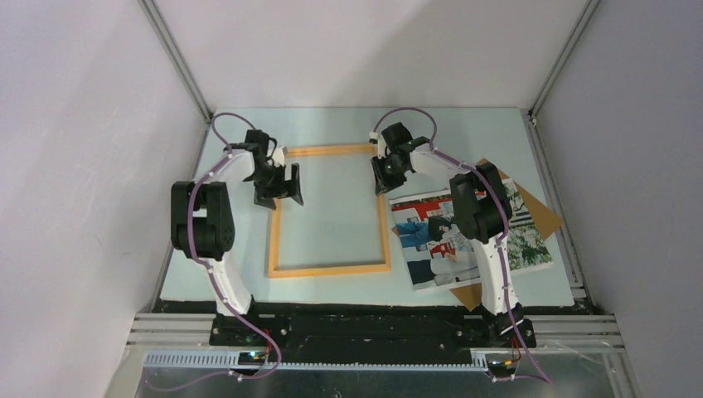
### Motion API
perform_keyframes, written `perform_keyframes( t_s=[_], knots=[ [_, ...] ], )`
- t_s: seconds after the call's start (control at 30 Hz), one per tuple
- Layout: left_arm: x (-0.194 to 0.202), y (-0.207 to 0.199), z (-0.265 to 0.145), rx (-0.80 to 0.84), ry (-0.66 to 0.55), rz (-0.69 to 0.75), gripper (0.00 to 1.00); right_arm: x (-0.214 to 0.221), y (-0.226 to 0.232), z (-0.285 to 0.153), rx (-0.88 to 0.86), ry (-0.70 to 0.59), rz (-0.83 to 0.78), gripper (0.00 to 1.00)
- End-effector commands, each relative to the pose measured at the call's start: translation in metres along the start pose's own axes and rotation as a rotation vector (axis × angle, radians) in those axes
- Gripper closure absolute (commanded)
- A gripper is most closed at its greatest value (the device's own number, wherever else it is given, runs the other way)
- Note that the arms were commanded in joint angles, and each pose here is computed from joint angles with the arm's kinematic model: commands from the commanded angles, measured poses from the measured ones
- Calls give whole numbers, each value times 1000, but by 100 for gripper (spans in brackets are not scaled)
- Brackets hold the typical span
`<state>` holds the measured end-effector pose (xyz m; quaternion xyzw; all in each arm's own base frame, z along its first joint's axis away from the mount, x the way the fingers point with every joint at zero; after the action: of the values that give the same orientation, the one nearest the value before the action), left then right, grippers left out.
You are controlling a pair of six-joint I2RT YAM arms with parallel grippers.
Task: Put the photo into the frame
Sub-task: Place the photo frame item in the photo frame.
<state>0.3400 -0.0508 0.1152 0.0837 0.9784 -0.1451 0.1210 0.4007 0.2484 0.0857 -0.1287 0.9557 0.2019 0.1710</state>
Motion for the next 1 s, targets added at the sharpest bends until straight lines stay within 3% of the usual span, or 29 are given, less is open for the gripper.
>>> perform_keyframes(
  t_s=[0.0, 0.43, 0.7, 0.97],
  knots=[
    [-6, -2, -22, -42, -60, 51, 3, 9, 8, 9, -29, 48, -34, 77],
    [-12, 6, -30, -121, -84, 89, 4, 8, 11, 6, -26, 38, -48, 75],
    [-23, 16, -24, -177, -92, 112, 9, 9, 14, -1, -29, 30, -57, 64],
    [-30, 21, -11, -168, -70, 128, 20, 12, 15, -9, -29, 18, -70, 56]
  ],
)
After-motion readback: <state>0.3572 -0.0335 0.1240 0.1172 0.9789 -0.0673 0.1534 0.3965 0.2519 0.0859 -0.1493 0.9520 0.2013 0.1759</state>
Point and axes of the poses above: each gripper's point midway between its finger pads, its own z axis out along the fingers, its own y axis along the line the jaws close on, x = y × z, the point moved 7 cm from there along -z, back along the fingers, and after that the axes turned 10 degrees about z, right-handed, at the moved point
